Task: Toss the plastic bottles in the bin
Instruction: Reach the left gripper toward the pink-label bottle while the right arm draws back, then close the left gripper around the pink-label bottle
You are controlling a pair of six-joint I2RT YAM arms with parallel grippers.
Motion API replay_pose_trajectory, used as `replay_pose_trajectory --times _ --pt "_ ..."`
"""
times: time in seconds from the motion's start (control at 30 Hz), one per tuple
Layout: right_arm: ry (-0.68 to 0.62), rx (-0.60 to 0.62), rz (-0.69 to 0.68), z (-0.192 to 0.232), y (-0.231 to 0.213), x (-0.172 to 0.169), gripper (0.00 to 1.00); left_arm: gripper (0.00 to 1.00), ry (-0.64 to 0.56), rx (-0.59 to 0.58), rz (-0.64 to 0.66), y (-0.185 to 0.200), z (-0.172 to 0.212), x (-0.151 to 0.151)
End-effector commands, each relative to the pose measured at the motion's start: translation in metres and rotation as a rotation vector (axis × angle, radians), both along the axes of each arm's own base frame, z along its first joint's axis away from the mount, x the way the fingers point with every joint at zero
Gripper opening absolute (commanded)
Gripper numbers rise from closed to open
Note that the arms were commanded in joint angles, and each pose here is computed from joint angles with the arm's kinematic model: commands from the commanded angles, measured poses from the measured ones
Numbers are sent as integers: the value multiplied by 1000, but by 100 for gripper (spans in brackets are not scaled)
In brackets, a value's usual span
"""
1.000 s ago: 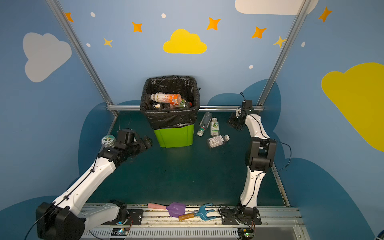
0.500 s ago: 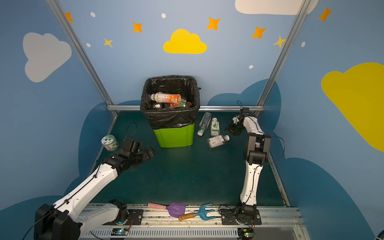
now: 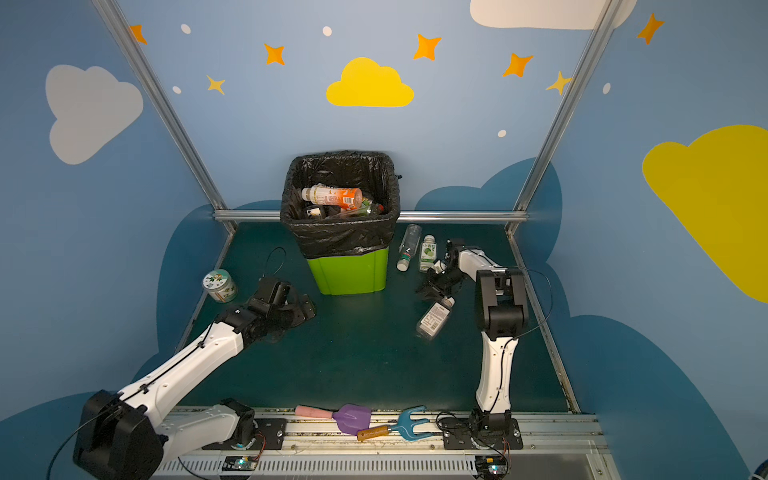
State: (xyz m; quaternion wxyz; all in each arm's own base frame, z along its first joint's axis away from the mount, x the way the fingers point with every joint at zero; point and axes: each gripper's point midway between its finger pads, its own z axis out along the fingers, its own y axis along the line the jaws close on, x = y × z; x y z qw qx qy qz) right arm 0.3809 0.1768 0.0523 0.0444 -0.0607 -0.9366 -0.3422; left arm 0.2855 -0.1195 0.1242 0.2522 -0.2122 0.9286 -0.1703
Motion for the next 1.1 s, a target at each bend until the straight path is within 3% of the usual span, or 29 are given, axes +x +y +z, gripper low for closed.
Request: replay_pose_trajectory --times 0.0,0.2,0.4,0.6,0.83,1.07 --pt "-38 96 22 39 34 -22 35 100 -18 -19 -60 -18 5 4" --pt "-235 76 -83 93 27 2 38 100 28 25 -225 -64 -3 10" --pt "-367 -66 -354 145 -57 14 58 100 52 64 -495 -135 11 35" --pt "-409 -226 -478 178 -128 -5 64 100 64 53 -762 -215 9 37" --pt "-425 -105 -546 180 -147 -4 70 100 45 139 -1005 -296 -18 16" --pt "-407 -35 -516 172 -145 -14 70 100 40 157 -1087 -349 -36 4"
